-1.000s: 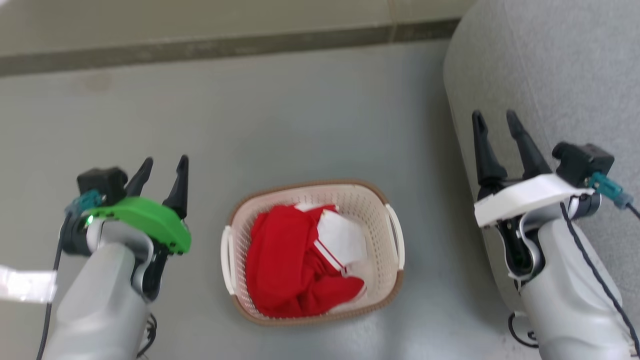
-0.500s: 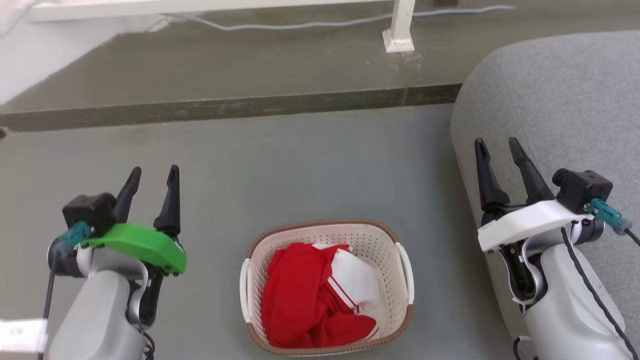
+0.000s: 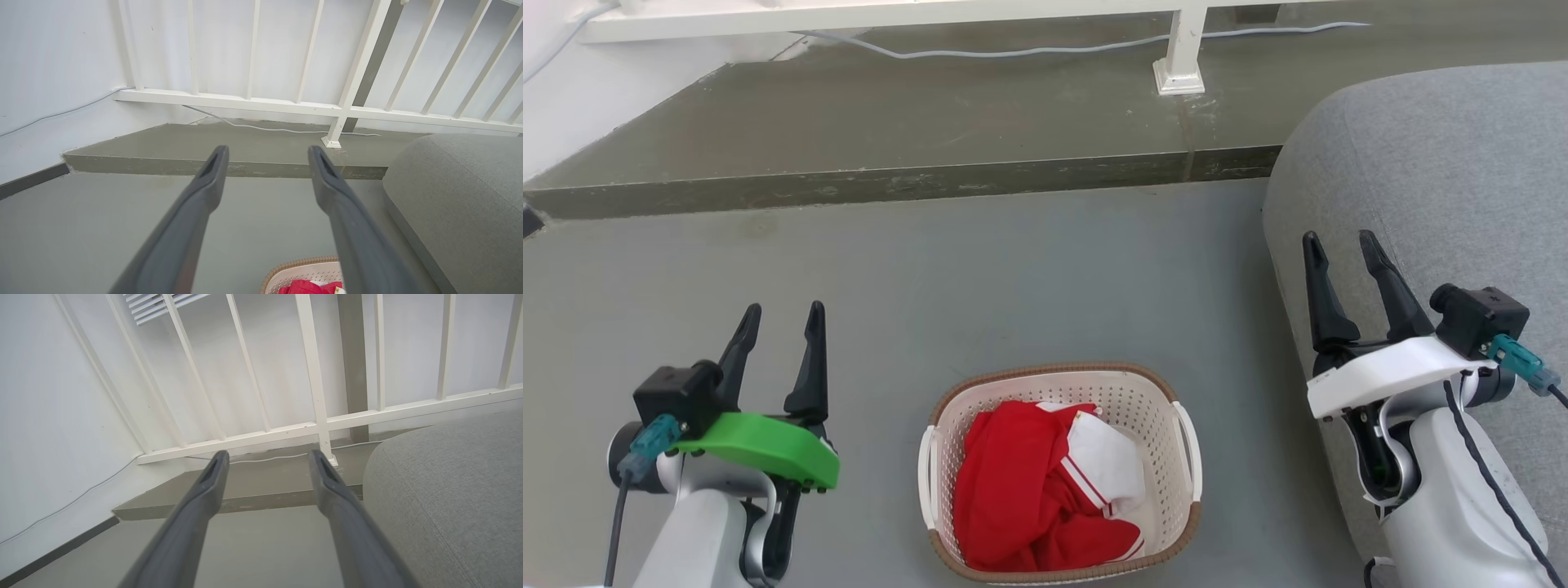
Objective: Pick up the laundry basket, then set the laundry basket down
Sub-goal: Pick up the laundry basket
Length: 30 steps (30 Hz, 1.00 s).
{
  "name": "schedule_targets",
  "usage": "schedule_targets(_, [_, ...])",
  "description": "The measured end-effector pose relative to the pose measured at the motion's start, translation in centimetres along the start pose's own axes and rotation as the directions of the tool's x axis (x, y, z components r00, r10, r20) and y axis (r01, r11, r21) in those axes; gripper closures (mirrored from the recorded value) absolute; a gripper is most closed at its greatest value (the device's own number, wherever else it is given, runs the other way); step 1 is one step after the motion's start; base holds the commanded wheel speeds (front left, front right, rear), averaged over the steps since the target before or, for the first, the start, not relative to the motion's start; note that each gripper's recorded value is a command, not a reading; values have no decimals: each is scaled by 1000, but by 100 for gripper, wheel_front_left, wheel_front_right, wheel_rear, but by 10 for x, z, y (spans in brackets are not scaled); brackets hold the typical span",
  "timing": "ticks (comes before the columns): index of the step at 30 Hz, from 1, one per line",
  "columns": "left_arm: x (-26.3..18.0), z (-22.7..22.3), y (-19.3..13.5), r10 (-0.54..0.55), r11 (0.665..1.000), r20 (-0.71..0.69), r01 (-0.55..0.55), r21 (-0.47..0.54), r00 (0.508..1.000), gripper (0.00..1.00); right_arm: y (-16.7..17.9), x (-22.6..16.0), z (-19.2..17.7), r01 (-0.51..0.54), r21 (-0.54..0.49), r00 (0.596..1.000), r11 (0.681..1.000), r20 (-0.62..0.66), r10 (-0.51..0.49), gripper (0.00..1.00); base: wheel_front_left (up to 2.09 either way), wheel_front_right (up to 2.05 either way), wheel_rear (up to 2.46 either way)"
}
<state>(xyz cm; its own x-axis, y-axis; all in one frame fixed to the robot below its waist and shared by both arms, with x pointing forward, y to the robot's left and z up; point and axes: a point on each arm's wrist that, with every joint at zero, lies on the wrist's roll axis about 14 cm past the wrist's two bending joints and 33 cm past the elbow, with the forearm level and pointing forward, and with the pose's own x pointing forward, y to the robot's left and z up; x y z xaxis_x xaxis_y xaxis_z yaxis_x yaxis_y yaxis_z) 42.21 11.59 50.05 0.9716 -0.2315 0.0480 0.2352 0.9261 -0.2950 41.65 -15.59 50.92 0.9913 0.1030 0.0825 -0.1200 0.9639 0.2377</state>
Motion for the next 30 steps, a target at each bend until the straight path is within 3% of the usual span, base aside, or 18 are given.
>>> schedule_targets(30, [-9,-4,-2,14,1000,14,-14,6,1000,0,0,-4,-12,-2,-6,999,1000,-33,2,0,0,0,0])
